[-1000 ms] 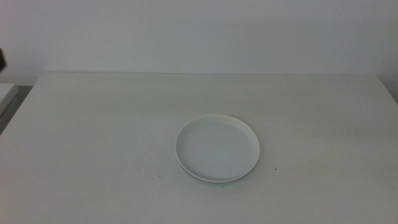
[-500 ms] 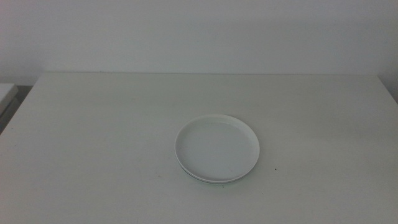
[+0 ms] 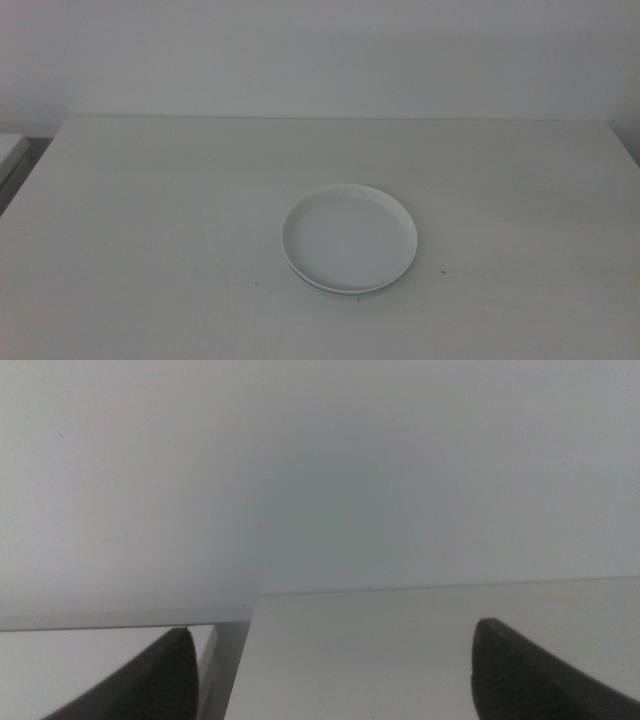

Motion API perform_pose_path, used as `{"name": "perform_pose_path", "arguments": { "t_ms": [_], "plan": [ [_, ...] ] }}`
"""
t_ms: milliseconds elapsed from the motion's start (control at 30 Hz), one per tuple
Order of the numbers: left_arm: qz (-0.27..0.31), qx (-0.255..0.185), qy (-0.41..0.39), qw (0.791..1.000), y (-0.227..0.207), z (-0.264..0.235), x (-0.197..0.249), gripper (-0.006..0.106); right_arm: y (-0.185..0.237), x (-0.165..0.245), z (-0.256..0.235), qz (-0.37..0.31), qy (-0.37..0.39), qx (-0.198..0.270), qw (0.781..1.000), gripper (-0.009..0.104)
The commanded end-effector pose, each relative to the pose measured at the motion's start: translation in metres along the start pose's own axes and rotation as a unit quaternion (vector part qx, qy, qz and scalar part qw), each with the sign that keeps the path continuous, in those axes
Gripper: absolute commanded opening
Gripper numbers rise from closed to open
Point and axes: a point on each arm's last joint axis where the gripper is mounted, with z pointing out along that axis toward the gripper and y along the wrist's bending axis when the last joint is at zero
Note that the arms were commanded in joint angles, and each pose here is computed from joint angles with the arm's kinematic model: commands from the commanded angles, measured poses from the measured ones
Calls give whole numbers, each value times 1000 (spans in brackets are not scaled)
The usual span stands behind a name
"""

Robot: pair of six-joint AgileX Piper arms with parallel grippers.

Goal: Stack the three bowls on top of each other.

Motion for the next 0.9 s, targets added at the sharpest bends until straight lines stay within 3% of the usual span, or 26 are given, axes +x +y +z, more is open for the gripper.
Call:
{"name": "perform_pose_path", "arguments": {
  "t_ms": [0,133,267,467,633,867],
  "plan": [
    [0,-2,-9,1000,0,-1,-2,94,-4,2,0,-24,2,25,999,89],
    [0,-2,-9,1000,0,-1,-2,94,-19,7,3,-32,-34,109,993,93],
    [3,-3,-8,1000,1,-1,-2,94,-33,23,5,44,-70,185,979,93],
    [11,-7,-8,1000,1,-1,-2,94,-46,43,2,17,-126,290,949,93],
    [11,-7,-8,1000,1,-1,-2,94,-49,49,5,9,-149,304,941,93],
    [11,-7,-8,1000,1,-1,-2,94,-49,47,6,50,-175,289,940,93]
  ]
}}
